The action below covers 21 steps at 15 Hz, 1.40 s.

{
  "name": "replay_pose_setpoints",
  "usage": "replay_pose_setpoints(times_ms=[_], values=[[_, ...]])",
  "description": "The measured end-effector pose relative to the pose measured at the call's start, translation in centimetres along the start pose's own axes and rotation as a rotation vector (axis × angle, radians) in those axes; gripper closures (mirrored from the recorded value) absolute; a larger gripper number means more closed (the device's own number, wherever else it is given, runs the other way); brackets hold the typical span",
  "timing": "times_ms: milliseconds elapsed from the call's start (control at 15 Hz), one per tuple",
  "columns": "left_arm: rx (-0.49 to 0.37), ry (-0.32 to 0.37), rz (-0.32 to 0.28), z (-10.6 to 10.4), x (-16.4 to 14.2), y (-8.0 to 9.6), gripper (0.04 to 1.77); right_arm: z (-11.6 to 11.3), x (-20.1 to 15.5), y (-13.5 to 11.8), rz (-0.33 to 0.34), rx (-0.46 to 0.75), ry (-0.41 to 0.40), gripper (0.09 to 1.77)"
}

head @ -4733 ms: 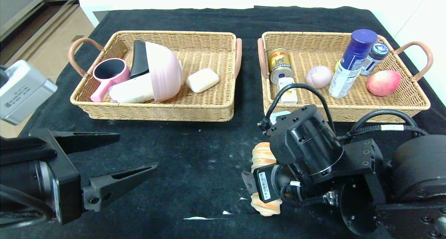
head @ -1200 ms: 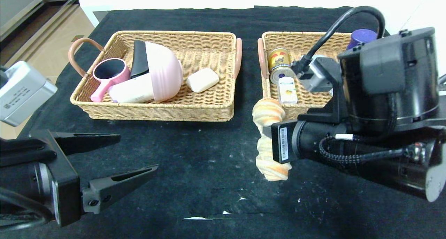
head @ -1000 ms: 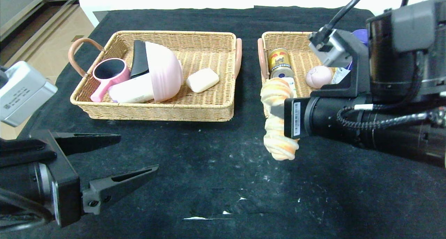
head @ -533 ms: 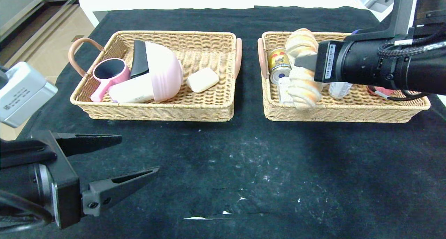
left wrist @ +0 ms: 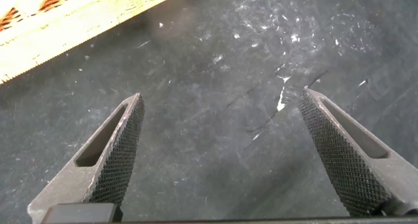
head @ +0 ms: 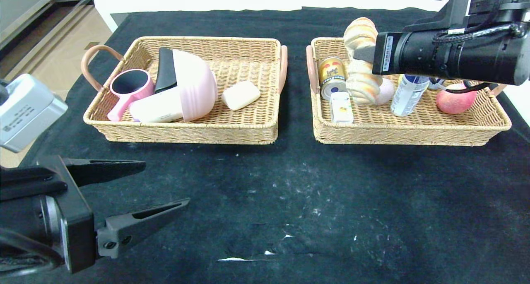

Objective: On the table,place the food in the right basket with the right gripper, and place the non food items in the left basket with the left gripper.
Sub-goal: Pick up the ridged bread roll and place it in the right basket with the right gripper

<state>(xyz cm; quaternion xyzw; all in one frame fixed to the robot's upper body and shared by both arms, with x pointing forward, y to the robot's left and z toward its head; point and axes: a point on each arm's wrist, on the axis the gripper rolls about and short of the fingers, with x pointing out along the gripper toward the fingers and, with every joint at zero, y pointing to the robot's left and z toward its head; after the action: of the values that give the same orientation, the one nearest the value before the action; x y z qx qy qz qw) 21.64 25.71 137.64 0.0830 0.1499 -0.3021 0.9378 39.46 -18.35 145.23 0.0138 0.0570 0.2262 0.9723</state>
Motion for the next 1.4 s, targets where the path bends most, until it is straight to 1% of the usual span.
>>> replay_pose_setpoints(times_ms=[200,467,600,667,867,1133,1200,1267,1400], values=[[0.000,0.000,0.000,0.0,0.0,0.0,0.09,0.0,1.2,-1.0,-0.025,-0.062,-0.004,1.48],[0.000,0.003,-0.001,0.0,0.1,0.0,0.09,-0.5,2.4,-1.8,-0.062,-0.198,0.003,1.48],[0.000,0.005,-0.001,-0.1,0.1,0.0,0.09,-0.4,3.1,-2.0,-0.125,-0.236,-0.033,1.48],[0.000,0.005,-0.001,0.0,0.1,0.0,0.09,-0.6,3.5,-2.1,-0.149,-0.260,-0.032,1.48],[0.000,0.007,-0.003,-0.1,0.2,0.0,0.09,-1.2,4.1,-2.1,-0.177,-0.285,-0.017,1.49],[0.000,0.010,-0.004,-0.1,0.2,0.0,0.09,-1.3,4.3,-2.1,-0.183,-0.302,-0.014,1.49],[0.000,0.011,-0.004,-0.1,0.2,0.0,0.09,-1.3,4.3,-2.1,-0.192,-0.302,-0.013,1.39],[0.000,0.011,-0.004,-0.1,0.2,0.0,0.09,-1.3,4.3,-2.1,-0.195,-0.304,-0.013,1.23],[-0.001,0.012,-0.004,-0.1,0.3,0.0,0.09,-1.3,4.3,-2.0,-0.194,-0.304,-0.012,0.99]])
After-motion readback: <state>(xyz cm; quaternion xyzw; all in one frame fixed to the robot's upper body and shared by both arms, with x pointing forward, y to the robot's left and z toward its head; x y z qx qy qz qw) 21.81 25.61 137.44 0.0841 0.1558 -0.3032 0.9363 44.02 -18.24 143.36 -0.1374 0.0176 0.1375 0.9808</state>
